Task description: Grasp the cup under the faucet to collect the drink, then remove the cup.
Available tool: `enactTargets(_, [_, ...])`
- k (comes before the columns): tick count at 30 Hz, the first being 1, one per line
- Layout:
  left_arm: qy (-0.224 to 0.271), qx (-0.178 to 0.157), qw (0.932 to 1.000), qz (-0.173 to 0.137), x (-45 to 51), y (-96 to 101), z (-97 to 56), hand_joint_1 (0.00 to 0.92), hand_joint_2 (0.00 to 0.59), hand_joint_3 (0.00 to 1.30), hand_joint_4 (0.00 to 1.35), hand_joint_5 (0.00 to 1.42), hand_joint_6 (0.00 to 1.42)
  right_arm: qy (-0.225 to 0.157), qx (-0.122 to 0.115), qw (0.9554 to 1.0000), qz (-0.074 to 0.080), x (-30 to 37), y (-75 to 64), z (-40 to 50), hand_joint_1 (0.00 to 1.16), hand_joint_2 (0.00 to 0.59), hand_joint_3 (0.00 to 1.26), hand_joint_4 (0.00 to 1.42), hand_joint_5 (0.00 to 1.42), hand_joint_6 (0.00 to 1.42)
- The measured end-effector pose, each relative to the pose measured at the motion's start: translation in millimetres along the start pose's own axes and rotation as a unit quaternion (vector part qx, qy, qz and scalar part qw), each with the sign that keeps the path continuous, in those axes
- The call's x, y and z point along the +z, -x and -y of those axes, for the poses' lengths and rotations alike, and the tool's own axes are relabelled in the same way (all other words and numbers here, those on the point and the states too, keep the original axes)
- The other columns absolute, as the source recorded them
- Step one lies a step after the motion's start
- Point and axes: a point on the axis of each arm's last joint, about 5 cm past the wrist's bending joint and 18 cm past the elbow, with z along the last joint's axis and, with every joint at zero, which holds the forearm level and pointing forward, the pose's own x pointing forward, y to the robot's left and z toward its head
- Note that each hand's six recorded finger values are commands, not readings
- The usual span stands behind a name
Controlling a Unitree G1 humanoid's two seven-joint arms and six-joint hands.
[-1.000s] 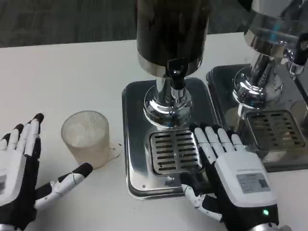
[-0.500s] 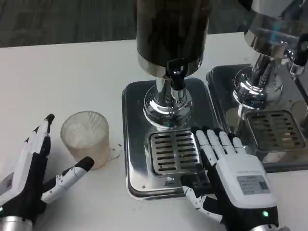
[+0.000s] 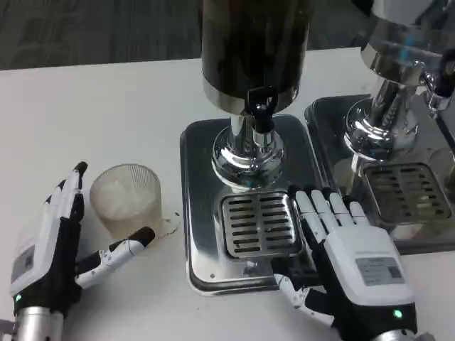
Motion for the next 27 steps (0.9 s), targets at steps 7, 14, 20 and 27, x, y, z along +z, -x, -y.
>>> enactTargets(7, [-0.015, -0.018, 0.9996, 0.018, 3.9, -12.8, 2.6, 0.243, 0.024, 0.0, 0.0, 0.09, 0.07, 0.0, 0.005, 1.0, 0.0, 0.2, -0.1, 0.1, 0.37, 0.411, 0.01, 0.0, 0.0, 0.0])
enactTargets(14, [-0.01, -0.023, 0.9993, 0.028, 5.7, -17.7, 4.1, 0.279, 0.032, 0.0, 0.03, 0.27, 0.23, -0.001, 0.004, 1.0, -0.005, 0.7, -0.3, 0.4, 0.37, 0.413, 0.02, 0.0, 0.0, 0.0])
enactTargets(20, [0.007, -0.01, 0.9994, 0.033, 9.0, -17.3, 9.6, 0.352, 0.06, 0.2, 0.38, 0.63, 0.74, -0.003, -0.002, 1.0, -0.005, 2.2, -0.6, 2.5, 0.37, 0.411, 0.03, 0.0, 0.0, 0.0])
enactTargets(27, [0.009, 0.025, 0.9988, 0.041, 9.8, -16.1, 11.6, 0.443, 0.084, 0.52, 0.71, 0.92, 1.0, -0.003, -0.002, 1.0, -0.007, 2.4, -0.2, 2.5, 0.38, 0.41, 0.04, 0.0, 0.0, 0.0])
